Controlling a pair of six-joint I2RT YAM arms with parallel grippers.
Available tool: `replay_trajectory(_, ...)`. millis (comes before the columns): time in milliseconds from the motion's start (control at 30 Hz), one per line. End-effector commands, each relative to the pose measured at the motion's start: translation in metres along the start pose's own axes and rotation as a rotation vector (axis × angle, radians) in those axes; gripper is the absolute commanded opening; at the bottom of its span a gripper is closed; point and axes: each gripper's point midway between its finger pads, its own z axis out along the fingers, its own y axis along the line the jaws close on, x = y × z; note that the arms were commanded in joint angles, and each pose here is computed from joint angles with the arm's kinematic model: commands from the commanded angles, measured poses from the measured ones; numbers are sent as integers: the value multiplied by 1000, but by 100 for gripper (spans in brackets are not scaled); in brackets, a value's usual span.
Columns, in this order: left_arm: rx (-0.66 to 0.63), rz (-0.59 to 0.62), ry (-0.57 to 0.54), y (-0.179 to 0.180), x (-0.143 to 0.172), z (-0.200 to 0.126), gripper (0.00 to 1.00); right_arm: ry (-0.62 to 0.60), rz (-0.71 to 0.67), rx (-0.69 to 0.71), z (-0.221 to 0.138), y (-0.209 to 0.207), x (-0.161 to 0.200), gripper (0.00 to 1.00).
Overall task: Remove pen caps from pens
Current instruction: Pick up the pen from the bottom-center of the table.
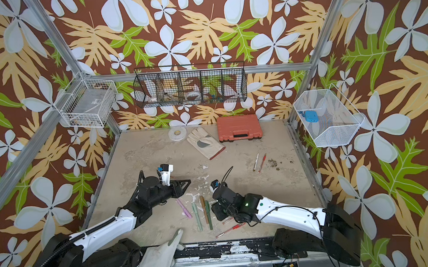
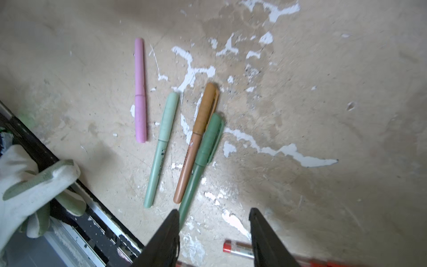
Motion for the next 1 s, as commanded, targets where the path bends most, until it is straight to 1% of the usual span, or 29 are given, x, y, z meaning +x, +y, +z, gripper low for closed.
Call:
replay_trajectory(0, 16, 6, 44, -3, 6, 4, 48, 43, 20, 3, 6, 5, 12, 48)
replay_trajectory(67, 13, 1, 55, -2, 8, 6, 48, 65, 15, -10, 11, 11, 18, 45)
replay_trajectory(133, 15, -1, 66, -1, 10, 8, 48, 85, 5, -15, 15, 14, 22, 45)
replay_trajectory(333, 19, 7, 74, -2, 11, 9, 47, 118, -20, -7, 29, 19, 27, 41)
replay_trajectory(533, 14, 11, 80, -1, 13, 10, 47, 143, -37, -2, 39, 22, 28, 40)
replay_trajectory(967, 6, 16, 84, 1, 13, 10, 47, 169, -70, 44, 54, 19, 29, 32)
